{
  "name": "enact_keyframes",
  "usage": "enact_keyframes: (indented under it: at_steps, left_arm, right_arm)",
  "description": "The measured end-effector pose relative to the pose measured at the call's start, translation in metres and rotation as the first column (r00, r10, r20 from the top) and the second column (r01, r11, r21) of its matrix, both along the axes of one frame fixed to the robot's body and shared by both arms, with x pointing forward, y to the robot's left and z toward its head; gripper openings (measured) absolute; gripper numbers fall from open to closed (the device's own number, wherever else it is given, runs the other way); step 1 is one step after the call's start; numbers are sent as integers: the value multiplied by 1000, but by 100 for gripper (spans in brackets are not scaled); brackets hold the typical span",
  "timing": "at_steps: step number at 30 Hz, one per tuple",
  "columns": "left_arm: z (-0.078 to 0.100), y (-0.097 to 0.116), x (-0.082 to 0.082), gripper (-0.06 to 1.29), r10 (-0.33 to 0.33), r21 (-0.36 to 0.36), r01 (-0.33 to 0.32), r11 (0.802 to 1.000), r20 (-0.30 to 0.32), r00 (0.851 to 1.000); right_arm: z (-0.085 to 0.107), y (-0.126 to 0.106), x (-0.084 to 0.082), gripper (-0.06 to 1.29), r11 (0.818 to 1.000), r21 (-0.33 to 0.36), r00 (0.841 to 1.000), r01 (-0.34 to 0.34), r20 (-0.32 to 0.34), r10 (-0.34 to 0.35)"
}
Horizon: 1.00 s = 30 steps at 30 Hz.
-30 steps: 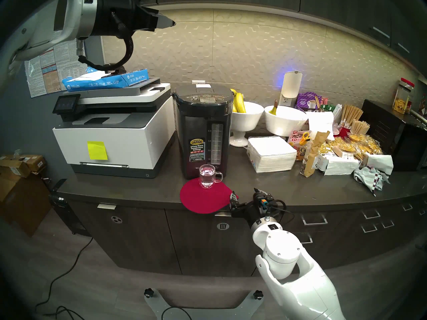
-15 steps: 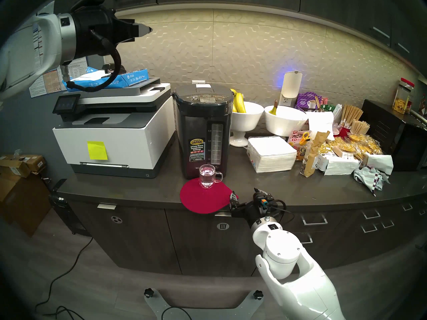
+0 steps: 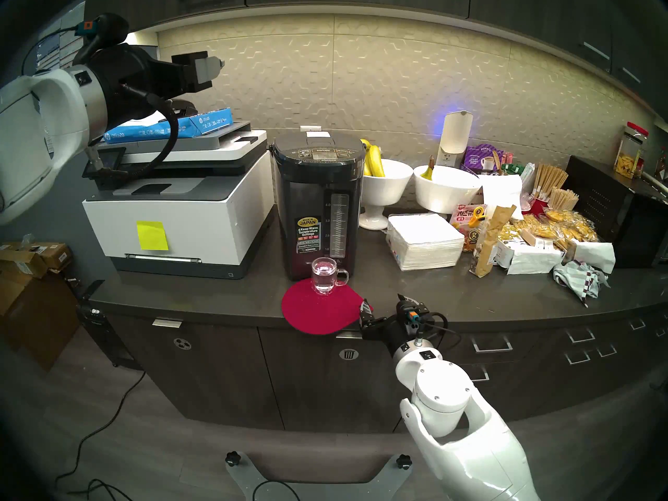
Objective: Press the water dispenser button and fill the cup
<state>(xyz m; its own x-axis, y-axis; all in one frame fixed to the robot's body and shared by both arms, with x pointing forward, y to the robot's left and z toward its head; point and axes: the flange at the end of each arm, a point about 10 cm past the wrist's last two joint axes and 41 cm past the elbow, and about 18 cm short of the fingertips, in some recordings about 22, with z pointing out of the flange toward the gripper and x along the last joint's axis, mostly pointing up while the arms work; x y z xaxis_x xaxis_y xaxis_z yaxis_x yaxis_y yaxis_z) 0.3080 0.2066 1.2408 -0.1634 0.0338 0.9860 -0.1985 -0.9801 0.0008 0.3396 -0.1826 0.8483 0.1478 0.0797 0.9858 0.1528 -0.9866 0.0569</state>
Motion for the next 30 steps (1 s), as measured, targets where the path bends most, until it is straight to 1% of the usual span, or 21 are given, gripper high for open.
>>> enact_keyframes:
  at_steps: [4, 10, 20, 30]
  left_arm:
    - [-4, 6, 2, 127, 32, -25, -31, 999, 13, 999]
    - [-6, 10, 3, 127, 50, -34, -50, 998, 20, 999]
    - [-5, 12, 3, 127, 61, -39, -59, 997, 31, 998]
    - [-5, 12, 3, 127, 55, -38, -54, 998, 34, 998]
  right_arm:
    - [0, 0, 0, 124, 1000, 0, 1000, 0, -1, 0]
    - [0, 0, 0, 124, 1000, 0, 1000, 0, -2, 0]
    - [0, 0, 0, 124, 1000, 0, 1000, -1, -4, 1]
    - [0, 0, -1, 124, 1000, 0, 1000, -1, -4, 1]
